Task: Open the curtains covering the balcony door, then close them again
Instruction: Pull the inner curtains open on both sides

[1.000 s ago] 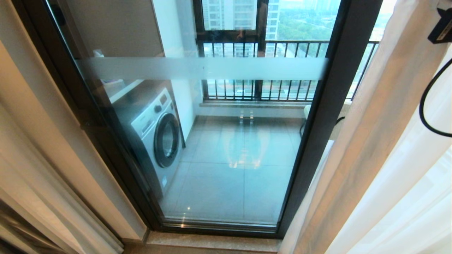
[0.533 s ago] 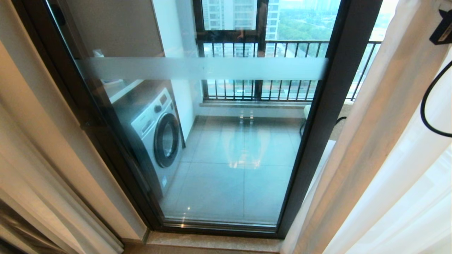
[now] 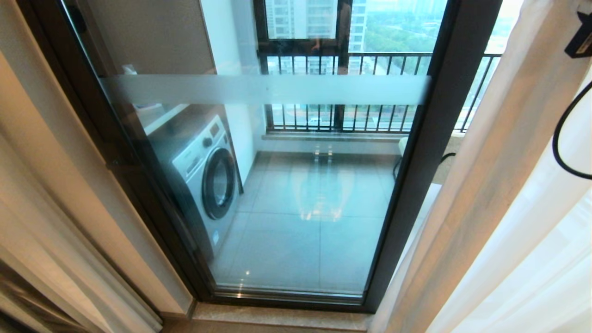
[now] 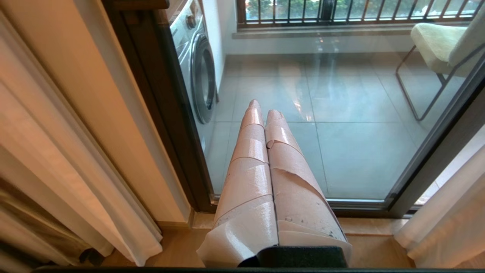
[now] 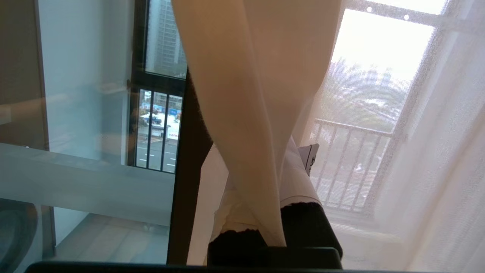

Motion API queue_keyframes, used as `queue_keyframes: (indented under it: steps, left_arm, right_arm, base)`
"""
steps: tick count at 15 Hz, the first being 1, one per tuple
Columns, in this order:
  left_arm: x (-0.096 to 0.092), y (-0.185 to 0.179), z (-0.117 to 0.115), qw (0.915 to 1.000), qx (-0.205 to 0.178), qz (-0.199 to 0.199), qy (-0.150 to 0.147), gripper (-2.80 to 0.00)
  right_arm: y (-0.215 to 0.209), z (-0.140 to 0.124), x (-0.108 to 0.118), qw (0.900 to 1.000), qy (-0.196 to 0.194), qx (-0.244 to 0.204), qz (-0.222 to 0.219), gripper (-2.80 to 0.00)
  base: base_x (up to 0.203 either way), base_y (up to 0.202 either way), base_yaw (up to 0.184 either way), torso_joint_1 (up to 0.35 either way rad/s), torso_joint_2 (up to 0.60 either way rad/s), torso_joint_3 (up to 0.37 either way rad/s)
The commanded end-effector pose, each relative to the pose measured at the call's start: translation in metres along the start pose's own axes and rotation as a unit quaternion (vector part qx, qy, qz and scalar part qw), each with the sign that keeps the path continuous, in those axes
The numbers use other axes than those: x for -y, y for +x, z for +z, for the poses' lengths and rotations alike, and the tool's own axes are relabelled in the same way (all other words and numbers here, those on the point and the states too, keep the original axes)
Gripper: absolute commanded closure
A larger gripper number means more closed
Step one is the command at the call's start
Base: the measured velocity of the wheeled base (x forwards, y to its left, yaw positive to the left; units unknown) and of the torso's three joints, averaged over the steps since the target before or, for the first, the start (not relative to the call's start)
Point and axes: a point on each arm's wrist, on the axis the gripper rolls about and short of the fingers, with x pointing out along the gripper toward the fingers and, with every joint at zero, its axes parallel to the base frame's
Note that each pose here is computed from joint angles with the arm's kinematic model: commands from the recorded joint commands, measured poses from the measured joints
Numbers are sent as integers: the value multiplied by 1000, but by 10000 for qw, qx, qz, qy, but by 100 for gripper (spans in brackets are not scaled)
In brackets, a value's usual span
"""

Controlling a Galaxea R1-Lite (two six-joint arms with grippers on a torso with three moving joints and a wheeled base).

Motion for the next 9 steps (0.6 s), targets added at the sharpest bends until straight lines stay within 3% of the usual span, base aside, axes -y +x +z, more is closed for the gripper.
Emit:
queue_keyframes:
  steps: [1,4,9]
  left_arm:
    - [0,0,0,10000,-3,6,3,0]
    - [0,0,0,10000,-3,2,3,0]
    - [0,0,0,10000,-3,-1,3,0]
  right_arm:
    - [0,1,0,10000,-7,29,-2,0]
    - [-1,1,1,10000,-11,35,-10,0]
    - [-2,2,1,10000,-14,30,-16,0]
  base:
    - [0,0,0,0,0,0]
    - [-1,-70,-1,3,3,0]
    - [0,-184,3,1,2,3]
